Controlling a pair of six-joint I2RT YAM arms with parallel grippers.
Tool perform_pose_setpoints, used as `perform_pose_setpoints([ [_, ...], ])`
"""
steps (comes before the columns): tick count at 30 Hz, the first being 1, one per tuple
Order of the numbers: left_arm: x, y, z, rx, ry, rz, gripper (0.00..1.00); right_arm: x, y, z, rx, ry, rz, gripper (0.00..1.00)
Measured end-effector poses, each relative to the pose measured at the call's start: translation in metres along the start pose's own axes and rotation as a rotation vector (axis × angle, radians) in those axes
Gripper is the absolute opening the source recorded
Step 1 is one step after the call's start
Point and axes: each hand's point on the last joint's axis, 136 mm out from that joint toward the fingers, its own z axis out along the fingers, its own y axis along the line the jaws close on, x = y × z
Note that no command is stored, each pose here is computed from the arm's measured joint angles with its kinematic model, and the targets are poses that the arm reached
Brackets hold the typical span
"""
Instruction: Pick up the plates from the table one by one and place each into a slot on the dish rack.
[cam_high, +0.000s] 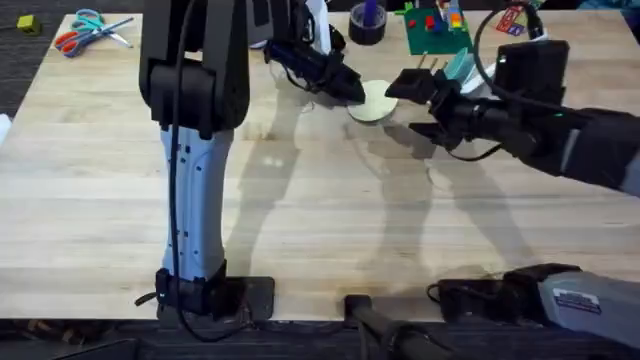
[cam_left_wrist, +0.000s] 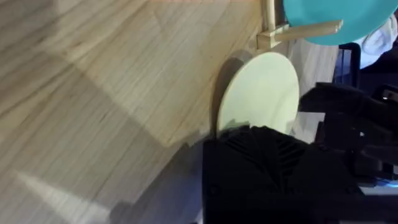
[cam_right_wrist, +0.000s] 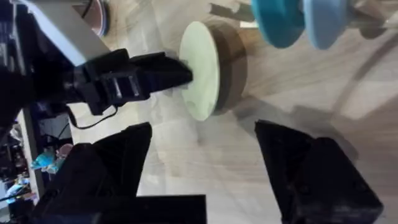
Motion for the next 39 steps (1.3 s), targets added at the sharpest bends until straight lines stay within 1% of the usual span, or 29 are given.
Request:
perform_pose_setpoints([
  [9, 0.000, 0.000, 0.000, 0.000, 0.002, -0.003, 0.039, 0.010, -0.009, 0.029, 0.012, 0.028, -0.001, 0.993],
  [17, 0.001, 0.000, 0.000, 0.000, 0.002, -0.004, 0.038, 0.005, 0.001, 0.043, -0.019, -0.021, -0.024, 0.993],
  [23, 0.001, 0.000, 0.000, 0.000, 0.003, -0.004, 0.038, -0.003, 0.014, 0.059, -0.080, -0.059, -0.052, 0.993],
  [27, 0.001, 0.000, 0.000, 0.000, 0.003, -0.006, 0.039, -0.005, 0.017, 0.064, -0.099, -0.070, -0.062, 0.983],
  [29, 0.001, 0.000, 0.000, 0.001, 0.004, -0.007, 0.039, -0.005, 0.015, 0.065, -0.094, -0.070, -0.061, 0.938],
  [31, 0.001, 0.000, 0.000, 0.001, 0.004, -0.007, 0.039, -0.005, 0.013, 0.066, -0.086, -0.070, -0.058, 0.857],
  [34, 0.001, 0.000, 0.000, 0.000, 0.004, -0.007, 0.039, -0.005, 0.006, 0.069, -0.064, -0.071, -0.053, 0.690],
  [37, 0.001, 0.000, 0.000, 0.001, 0.004, -0.007, 0.039, -0.003, 0.001, 0.071, -0.048, -0.067, -0.047, 0.551],
  [39, 0.001, 0.000, 0.000, 0.001, 0.004, -0.007, 0.039, -0.001, -0.002, 0.072, -0.038, -0.061, -0.042, 0.442],
])
